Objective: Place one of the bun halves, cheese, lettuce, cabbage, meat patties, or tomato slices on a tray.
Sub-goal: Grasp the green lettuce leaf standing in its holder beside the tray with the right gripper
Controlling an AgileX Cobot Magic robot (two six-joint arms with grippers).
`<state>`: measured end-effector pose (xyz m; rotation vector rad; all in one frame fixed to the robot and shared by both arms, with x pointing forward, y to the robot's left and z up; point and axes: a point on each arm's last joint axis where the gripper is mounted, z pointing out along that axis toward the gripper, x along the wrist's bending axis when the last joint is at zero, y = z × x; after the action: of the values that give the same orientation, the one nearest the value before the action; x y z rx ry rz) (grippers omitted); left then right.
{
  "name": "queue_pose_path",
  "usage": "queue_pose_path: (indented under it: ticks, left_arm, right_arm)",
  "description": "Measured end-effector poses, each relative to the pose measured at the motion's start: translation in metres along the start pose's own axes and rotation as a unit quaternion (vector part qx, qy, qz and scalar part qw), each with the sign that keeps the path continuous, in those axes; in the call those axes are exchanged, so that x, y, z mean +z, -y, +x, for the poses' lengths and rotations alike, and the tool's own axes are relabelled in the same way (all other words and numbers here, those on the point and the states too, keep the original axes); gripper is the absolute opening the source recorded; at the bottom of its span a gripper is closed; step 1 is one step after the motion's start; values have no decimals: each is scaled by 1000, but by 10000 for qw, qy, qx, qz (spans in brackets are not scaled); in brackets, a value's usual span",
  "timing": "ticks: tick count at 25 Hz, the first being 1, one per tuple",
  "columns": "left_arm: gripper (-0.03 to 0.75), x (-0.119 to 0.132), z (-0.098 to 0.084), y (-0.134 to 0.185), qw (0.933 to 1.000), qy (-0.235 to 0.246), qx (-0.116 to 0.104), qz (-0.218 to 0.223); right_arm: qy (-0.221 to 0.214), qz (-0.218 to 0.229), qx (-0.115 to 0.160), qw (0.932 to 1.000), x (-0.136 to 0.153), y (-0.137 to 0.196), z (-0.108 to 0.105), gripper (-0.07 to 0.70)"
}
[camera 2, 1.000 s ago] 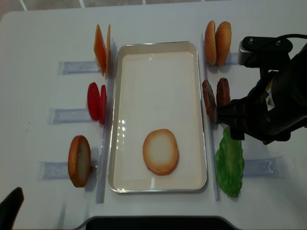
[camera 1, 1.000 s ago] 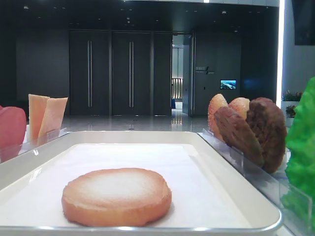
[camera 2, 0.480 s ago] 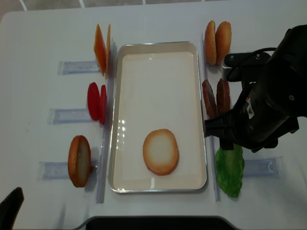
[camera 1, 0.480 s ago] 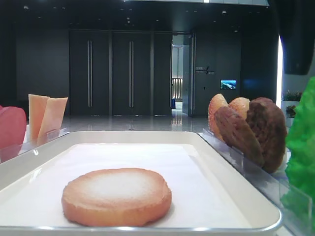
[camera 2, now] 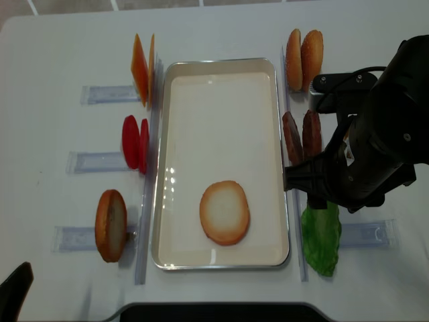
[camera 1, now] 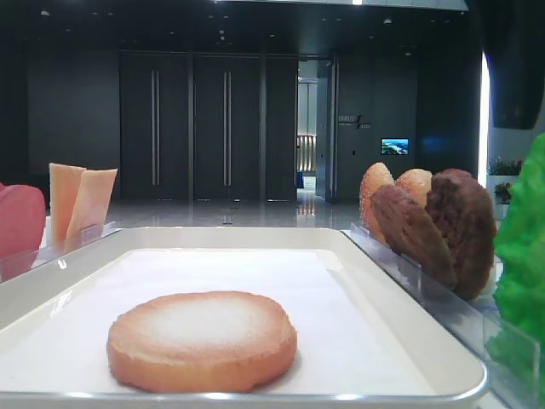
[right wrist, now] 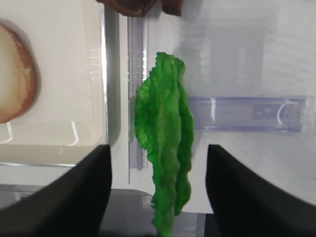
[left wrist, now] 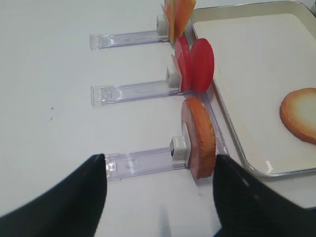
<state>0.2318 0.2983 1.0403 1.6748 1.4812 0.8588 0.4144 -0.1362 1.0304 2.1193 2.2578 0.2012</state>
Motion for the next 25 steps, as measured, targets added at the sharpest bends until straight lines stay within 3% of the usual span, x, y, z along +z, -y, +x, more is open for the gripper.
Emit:
queue_pose_path:
  ticks: [10, 20, 25]
  left_arm:
    - [517, 0, 0, 0, 10000, 0, 0, 0]
    - [517, 0, 0, 0, 10000, 0, 0, 0]
    - [517, 0, 0, 0, 10000, 0, 0, 0]
  right_arm:
    - [-3, 34, 11, 10000, 1, 0, 1, 318]
    - [-52, 175, 53, 9998, 5, 0, 3, 297]
    - [-18, 152, 32, 9999, 5, 0, 3, 164]
